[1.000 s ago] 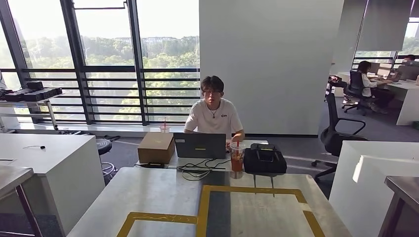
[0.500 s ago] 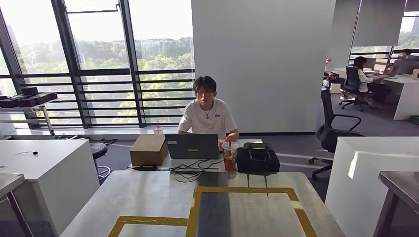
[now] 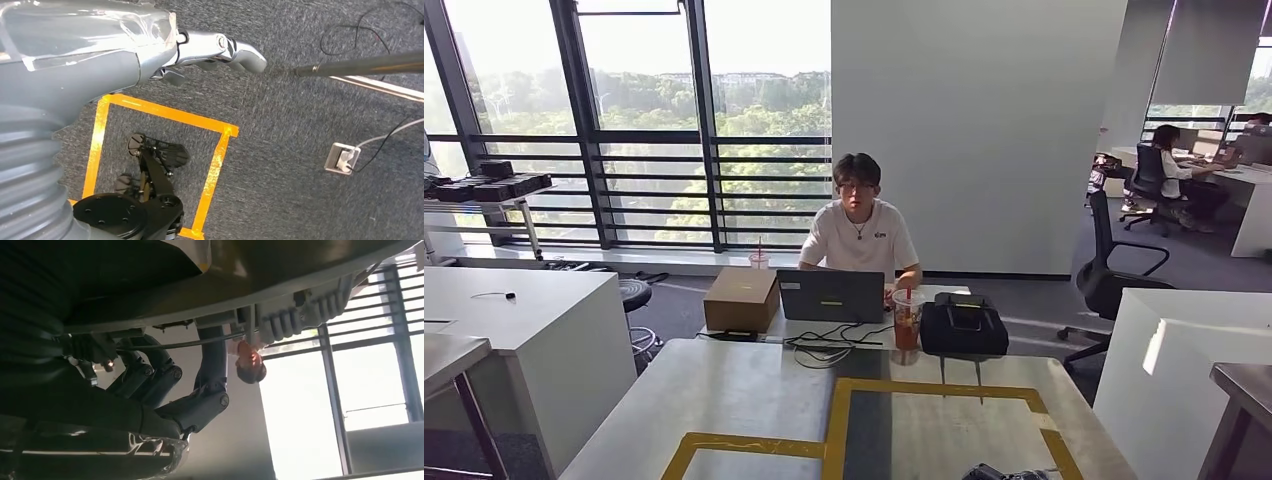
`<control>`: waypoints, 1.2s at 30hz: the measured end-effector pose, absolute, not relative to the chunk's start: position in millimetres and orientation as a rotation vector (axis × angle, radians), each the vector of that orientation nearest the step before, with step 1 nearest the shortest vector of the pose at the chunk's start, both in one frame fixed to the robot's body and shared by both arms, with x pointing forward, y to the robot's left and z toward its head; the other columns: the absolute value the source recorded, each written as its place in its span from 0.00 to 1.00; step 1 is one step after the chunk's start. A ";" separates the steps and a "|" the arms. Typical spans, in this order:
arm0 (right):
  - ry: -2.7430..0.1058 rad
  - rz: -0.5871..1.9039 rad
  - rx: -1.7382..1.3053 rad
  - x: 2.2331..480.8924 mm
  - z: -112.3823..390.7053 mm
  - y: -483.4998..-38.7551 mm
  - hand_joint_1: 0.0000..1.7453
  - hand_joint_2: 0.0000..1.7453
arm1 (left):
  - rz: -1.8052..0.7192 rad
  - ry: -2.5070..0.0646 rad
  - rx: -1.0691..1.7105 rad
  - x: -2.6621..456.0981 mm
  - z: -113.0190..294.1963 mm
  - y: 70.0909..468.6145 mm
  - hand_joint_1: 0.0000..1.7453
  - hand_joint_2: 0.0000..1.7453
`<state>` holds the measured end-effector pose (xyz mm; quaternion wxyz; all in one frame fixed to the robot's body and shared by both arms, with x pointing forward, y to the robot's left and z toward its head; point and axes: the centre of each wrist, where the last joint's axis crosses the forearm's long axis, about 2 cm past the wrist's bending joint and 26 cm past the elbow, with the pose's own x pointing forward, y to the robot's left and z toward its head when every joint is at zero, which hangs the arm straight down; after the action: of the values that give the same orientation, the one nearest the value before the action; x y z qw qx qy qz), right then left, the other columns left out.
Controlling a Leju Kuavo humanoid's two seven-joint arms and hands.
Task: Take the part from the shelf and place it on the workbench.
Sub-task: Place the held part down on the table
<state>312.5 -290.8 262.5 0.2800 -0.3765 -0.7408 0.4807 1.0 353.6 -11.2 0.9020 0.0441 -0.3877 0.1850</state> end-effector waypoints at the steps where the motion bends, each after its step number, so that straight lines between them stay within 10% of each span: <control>1: -1.943 1.317 -1.077 315.9 261.9 -294.6 1.00 1.00 | 0.376 -0.803 0.086 0.9 -11.2 353.6 0.00 1.00; 36: -1.275 1.882 -0.926 386.9 164.7 -346.9 1.00 1.00 | 0.367 -0.822 0.062 -2.9 -18.0 364.3 0.00 1.00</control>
<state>386.9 -346.9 164.7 0.3366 -0.3552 -0.4890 0.7220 -2.9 364.3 -18.0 0.9000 0.0299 -0.3971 0.1773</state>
